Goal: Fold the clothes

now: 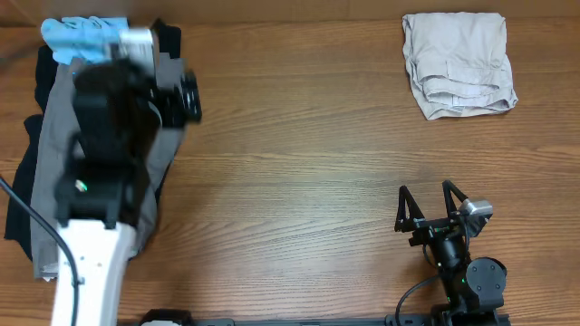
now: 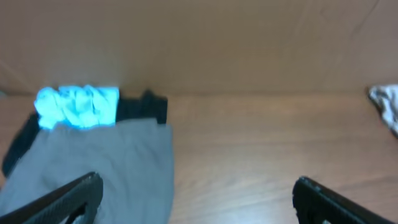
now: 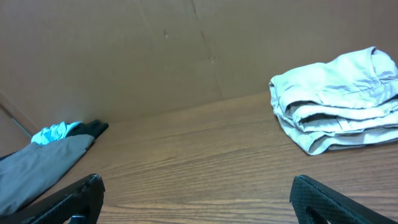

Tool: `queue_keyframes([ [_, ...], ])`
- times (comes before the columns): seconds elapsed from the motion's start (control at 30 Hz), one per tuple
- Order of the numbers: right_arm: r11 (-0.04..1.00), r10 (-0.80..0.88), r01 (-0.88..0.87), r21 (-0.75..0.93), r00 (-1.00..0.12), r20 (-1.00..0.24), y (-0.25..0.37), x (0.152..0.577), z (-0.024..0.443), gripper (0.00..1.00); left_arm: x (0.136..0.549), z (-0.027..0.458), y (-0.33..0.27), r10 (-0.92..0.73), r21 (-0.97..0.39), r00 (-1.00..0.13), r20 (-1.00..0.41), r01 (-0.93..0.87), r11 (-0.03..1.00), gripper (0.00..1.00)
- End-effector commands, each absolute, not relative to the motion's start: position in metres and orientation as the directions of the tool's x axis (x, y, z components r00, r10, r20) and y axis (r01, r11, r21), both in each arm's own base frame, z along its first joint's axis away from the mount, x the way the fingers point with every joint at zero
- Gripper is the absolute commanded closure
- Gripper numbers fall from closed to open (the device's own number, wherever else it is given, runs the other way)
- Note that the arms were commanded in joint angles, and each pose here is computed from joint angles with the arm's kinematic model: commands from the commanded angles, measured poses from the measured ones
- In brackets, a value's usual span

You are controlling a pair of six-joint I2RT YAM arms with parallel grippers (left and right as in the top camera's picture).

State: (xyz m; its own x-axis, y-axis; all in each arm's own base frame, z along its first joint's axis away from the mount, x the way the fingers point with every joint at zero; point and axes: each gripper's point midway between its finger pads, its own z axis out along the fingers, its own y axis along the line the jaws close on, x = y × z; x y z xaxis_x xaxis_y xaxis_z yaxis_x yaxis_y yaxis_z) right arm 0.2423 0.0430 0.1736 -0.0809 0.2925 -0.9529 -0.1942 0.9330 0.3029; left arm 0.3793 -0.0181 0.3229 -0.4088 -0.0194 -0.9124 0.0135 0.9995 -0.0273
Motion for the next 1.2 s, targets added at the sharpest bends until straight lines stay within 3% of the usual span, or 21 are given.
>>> queue_keyframes([
  [0.0,0.933,0.292,-0.195,0.302,-0.078,-0.953,0.043,0.242,0.172,0.0,0.346,0.301,-0.018,-0.024,-0.037,-0.324,-0.946,0.035,0.999,0.0],
  [0.23,0.933,0.292,-0.195,0.302,-0.078,-0.953,0.043,0.242,0.172,0.0,0.296,0.235,-0.024,-0.064,-0.078,-0.149,-0.987,0.09,0.993,0.0],
  [0.57,0.933,0.292,-0.195,0.302,-0.078,-0.953,0.043,0.242,0.172,0.0,0.262,0.191,-0.018,-0.073,-0.079,-0.065,-0.995,0.083,0.993,0.0],
  [0.9,0.933,0.292,-0.195,0.302,-0.078,-0.953,0.043,0.242,0.172,0.0,0.253,0.173,-0.013,-0.093,-0.095,-0.022,-0.995,0.081,0.992,0.0],
  [1.17,0.933,0.292,-0.195,0.302,-0.078,-0.953,0.043,0.242,0.172,0.0,0.248,0.162,-0.012,-0.093,-0.098,-0.061,-0.994,0.073,0.993,0.0],
])
